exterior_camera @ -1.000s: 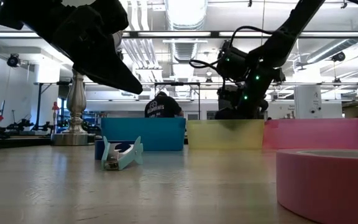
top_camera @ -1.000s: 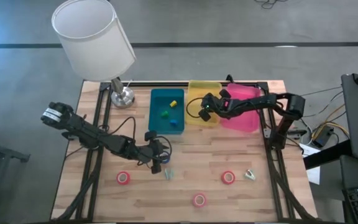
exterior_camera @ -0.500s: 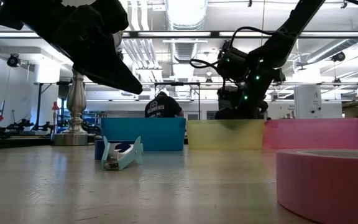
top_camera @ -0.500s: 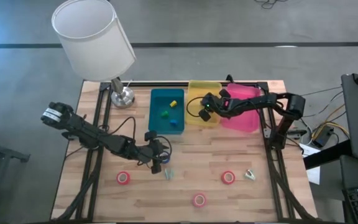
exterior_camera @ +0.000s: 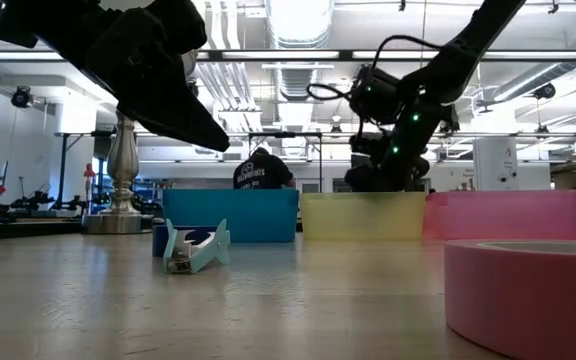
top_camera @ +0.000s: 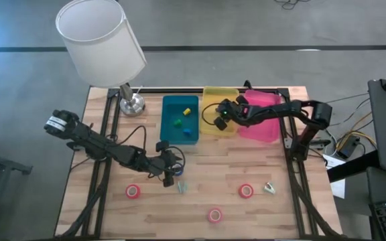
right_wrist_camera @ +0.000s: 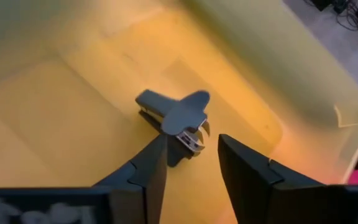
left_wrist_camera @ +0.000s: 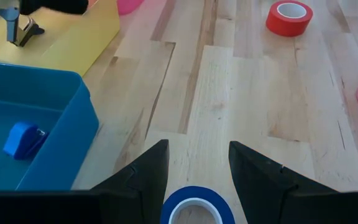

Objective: Pick and place Stapler, Stapler remover, tape
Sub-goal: Put the blue staple remover into the yellow bin

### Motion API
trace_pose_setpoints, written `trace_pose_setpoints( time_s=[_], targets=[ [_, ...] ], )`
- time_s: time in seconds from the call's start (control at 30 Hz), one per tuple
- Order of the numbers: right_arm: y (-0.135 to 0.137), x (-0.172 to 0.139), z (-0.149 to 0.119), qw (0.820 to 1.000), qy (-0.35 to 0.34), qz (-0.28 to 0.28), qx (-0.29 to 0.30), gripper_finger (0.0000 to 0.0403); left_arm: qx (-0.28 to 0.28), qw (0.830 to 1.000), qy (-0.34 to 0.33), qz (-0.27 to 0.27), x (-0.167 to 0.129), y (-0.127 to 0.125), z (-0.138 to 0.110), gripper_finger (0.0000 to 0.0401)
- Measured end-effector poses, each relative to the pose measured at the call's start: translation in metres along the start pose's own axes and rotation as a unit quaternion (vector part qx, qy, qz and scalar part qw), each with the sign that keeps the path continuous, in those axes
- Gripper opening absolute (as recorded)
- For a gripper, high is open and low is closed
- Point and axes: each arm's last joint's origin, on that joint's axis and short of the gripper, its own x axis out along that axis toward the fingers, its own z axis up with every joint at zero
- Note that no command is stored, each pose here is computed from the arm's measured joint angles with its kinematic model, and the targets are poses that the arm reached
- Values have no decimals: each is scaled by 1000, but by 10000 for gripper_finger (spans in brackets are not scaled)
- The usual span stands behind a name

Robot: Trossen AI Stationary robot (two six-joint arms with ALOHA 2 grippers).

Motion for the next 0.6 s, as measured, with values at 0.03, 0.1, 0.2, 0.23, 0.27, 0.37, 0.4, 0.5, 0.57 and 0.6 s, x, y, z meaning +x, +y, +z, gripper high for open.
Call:
trace_pose_setpoints(
  time_s=[0.03, 0.1, 0.2, 0.23, 0.27, 0.37, 0.4, 0.5, 0.57, 0.6],
  targets=[
    [-1, -3, 2, 1000, -5, 2, 3, 149, 0, 1000, 0, 0, 0, 0, 0, 172],
    [-4, -10, 6, 1000, -14, 12, 12, 155, 0, 1000, 0, 0, 0, 0, 0, 172],
    [-5, -23, 11, 999, -22, 38, 19, 160, 0, 1000, 0, 0, 0, 0, 0, 172],
    [-5, -29, 13, 998, -27, 51, 19, 160, 0, 1000, 0, 0, 0, 0, 0, 172],
    [-3, -35, 14, 997, -33, 64, 19, 160, 0, 1000, 0, 0, 0, 0, 0, 172],
    [1, -54, 18, 994, -54, 97, 15, 156, 0, 1000, 0, 0, 0, 0, 0, 172],
    [4, -62, 19, 992, -63, 105, 12, 154, 0, 1000, 0, 0, 0, 0, 0, 172],
    [12, -86, 21, 986, -94, 134, -3, 150, 0, 1000, 0, 0, 0, 0, 0, 172],
    [18, -101, 21, 982, -112, 155, -9, 148, 7, 1000, 2, -4, 0, 0, 0, 172],
    [20, -108, 20, 979, -119, 164, -13, 148, 11, 1000, 3, -10, 0, 0, 0, 172]
  ],
)
